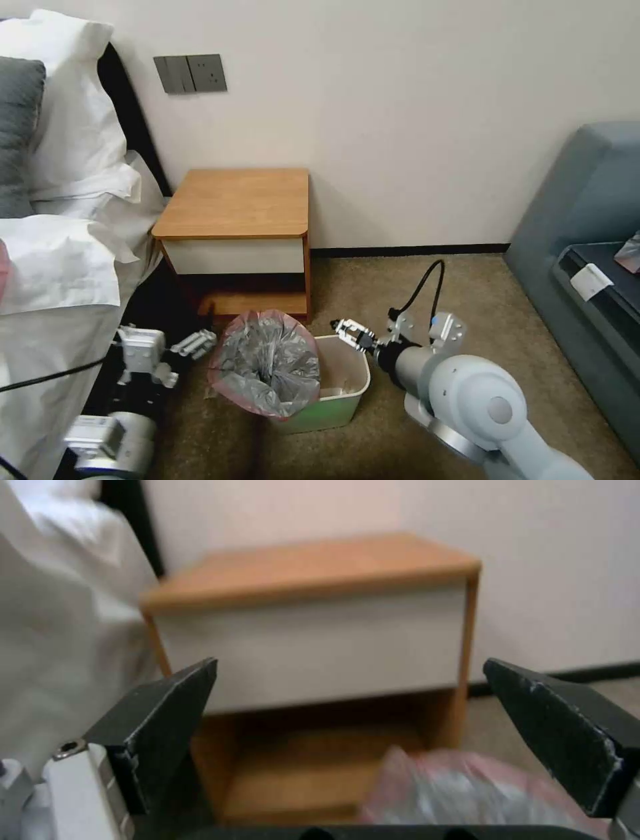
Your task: Pick up the garbage bag from the table and place it over the trash can.
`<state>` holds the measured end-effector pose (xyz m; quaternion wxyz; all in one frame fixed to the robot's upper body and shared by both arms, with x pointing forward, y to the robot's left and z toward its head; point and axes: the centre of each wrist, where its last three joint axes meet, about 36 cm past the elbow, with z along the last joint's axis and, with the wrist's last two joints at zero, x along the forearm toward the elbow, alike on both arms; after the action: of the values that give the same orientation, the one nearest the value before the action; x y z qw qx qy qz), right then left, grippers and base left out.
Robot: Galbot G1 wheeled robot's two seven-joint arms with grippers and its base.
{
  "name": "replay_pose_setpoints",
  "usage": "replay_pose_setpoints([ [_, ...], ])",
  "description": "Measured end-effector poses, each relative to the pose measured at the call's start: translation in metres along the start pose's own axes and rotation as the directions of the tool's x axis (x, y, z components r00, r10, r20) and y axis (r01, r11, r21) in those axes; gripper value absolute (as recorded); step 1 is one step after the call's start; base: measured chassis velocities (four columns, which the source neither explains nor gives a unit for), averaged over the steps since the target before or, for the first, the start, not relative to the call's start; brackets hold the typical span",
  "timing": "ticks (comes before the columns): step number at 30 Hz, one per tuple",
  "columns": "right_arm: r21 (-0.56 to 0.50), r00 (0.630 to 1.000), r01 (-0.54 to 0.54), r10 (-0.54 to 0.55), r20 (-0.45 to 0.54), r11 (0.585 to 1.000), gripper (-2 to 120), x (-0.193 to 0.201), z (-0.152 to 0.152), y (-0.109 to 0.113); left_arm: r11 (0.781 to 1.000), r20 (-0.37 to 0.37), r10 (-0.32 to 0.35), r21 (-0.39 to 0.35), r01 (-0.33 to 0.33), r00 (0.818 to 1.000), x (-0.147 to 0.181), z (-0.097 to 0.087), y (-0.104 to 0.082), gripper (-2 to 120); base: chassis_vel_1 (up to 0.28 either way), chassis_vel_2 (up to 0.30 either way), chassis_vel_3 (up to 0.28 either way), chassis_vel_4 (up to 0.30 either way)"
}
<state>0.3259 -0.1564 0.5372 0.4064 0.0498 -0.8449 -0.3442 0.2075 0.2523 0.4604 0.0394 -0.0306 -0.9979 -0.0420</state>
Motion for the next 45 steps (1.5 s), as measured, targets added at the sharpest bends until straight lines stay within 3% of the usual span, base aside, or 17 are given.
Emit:
replay_pose_setpoints([
  [7,-0.018,1.000,-0.010,0.010,0.027,1.000,100,0.003,-0.006,-0.006,0.998,-0.126,0.022,0.055,-0.016,0.992,0.000,0.031,-0.028,82,0.000,0.000,0.000,0.000],
  [13,-0.028,0.999,-0.016,0.016,0.027,0.999,100,0.000,-0.004,-0.008,0.997,-0.194,0.043,0.065,-0.031,0.980,0.002,0.042,-0.040,69,0.000,0.000,0.000,0.000],
  [25,-0.036,0.999,-0.028,0.029,0.024,0.999,100,-0.006,0.001,-0.011,0.997,-0.296,-0.005,0.073,0.027,0.955,0.000,0.049,-0.044,76,0.000,0.000,0.000,0.000],
  [29,-0.037,0.999,-0.036,0.037,0.023,0.999,100,-0.008,0.004,-0.014,0.996,-0.325,-0.005,0.087,0.035,0.946,-0.001,0.052,-0.046,76,0.000,0.000,0.000,0.000],
  [32,-0.037,0.999,-0.044,0.045,0.024,0.998,100,-0.011,0.007,-0.016,0.995,-0.344,0.003,0.094,0.031,0.939,-0.002,0.056,-0.048,69,0.000,0.000,0.000,0.000],
  [45,-0.039,0.997,-0.065,0.067,0.040,0.997,100,-0.017,0.007,-0.021,0.993,-0.378,0.020,0.116,0.026,0.926,-0.011,0.064,-0.052,65,0.000,0.000,0.000,0.000],
])
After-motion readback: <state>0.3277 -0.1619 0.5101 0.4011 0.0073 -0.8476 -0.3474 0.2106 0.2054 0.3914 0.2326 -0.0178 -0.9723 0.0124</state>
